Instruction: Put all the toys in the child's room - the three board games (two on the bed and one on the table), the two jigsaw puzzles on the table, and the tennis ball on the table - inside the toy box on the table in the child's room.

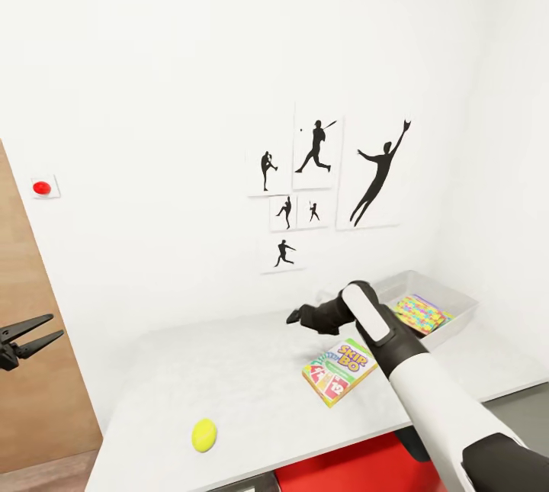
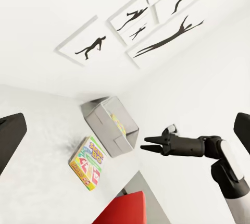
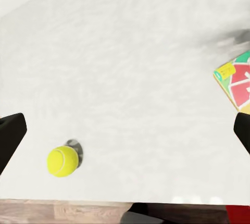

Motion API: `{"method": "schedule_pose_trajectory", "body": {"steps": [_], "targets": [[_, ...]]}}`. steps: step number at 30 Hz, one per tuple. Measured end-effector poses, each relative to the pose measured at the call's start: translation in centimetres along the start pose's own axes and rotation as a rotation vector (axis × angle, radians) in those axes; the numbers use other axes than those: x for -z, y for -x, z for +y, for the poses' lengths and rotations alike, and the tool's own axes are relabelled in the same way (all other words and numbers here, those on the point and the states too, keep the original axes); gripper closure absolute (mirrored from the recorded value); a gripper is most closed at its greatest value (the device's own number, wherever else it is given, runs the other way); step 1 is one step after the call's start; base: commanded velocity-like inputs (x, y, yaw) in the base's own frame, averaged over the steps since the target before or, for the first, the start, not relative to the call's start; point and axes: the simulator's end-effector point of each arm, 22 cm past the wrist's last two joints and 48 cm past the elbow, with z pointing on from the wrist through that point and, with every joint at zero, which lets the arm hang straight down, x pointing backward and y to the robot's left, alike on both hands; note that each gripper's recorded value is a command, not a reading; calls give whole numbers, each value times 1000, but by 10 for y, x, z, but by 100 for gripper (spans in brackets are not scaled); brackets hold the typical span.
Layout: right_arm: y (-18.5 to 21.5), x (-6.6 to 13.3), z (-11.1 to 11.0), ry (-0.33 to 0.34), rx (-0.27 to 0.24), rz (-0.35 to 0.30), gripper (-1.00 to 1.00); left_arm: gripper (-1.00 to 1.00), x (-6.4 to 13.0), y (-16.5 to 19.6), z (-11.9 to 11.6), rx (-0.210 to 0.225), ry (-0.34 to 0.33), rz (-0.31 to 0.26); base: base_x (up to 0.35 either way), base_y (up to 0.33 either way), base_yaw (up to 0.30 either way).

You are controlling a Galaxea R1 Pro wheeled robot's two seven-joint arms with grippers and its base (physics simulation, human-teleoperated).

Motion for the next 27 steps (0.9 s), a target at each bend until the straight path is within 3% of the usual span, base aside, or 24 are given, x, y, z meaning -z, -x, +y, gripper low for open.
{"method": "schedule_pose_trajectory", "body": {"steps": [15,27], "targets": [[-4,-3,1,-5,11,9,-100,-100,0,0,0,0,0,1,0,0,55],[-4,-3,1,-9,15,10,-100,-100,0,-1,0,1,0,2,0,0,193]]}}
